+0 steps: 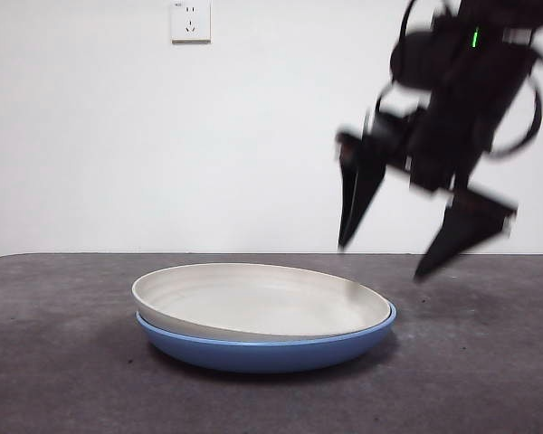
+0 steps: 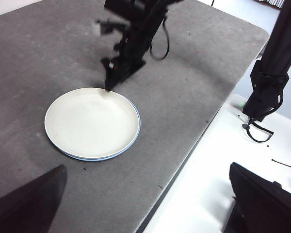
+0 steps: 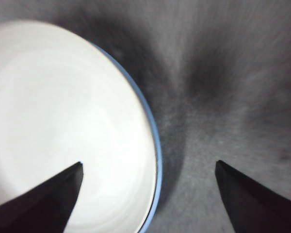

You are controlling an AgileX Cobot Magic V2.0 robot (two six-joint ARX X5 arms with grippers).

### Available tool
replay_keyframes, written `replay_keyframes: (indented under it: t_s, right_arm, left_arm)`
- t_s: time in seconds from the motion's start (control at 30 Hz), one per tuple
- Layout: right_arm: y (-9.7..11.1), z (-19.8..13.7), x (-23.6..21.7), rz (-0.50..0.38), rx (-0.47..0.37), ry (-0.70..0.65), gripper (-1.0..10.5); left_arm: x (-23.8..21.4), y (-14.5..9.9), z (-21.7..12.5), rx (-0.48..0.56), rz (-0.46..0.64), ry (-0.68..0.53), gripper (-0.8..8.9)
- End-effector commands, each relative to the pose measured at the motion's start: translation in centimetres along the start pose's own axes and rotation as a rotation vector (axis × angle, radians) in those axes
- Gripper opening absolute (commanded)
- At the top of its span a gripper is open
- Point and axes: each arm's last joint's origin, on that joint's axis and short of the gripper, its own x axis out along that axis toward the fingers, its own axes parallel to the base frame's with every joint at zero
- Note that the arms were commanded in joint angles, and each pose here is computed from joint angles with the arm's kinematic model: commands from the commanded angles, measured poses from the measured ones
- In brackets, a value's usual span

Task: Pick up the white plate, put it on the blue plate, put it on desk

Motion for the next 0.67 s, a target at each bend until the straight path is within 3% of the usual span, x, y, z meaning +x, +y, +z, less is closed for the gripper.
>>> replay_keyframes:
  t_s: [0.03,0.2,0.4,0.67]
  right_arm:
    - [1.6,0.5,-3.8,-0.010,-0.088,-0.089,5.1]
    - [3.3,-1.9,-10.7,-0.023,-0.131,-0.204,5.8]
    - [4.4,-8.0,-18.4,0.023,-0.202,-0.322,5.8]
    - [3.4,-16.3,-24.5,0.106,-0.310,-0.394,5.8]
  left_arm:
    - [-0.1,0.0,0.3,0.013,-0.004,-0.015,6.26]
    - [-0.1,0.0,0.2,0.004,-0.005,-0.006,6.26]
    - [-0.1,-0.1,0.0,-0.052,-0.006,0.012,6.26]
    - [-0.1,-0.1,0.0,-0.099,-0.006,0.012,6.26]
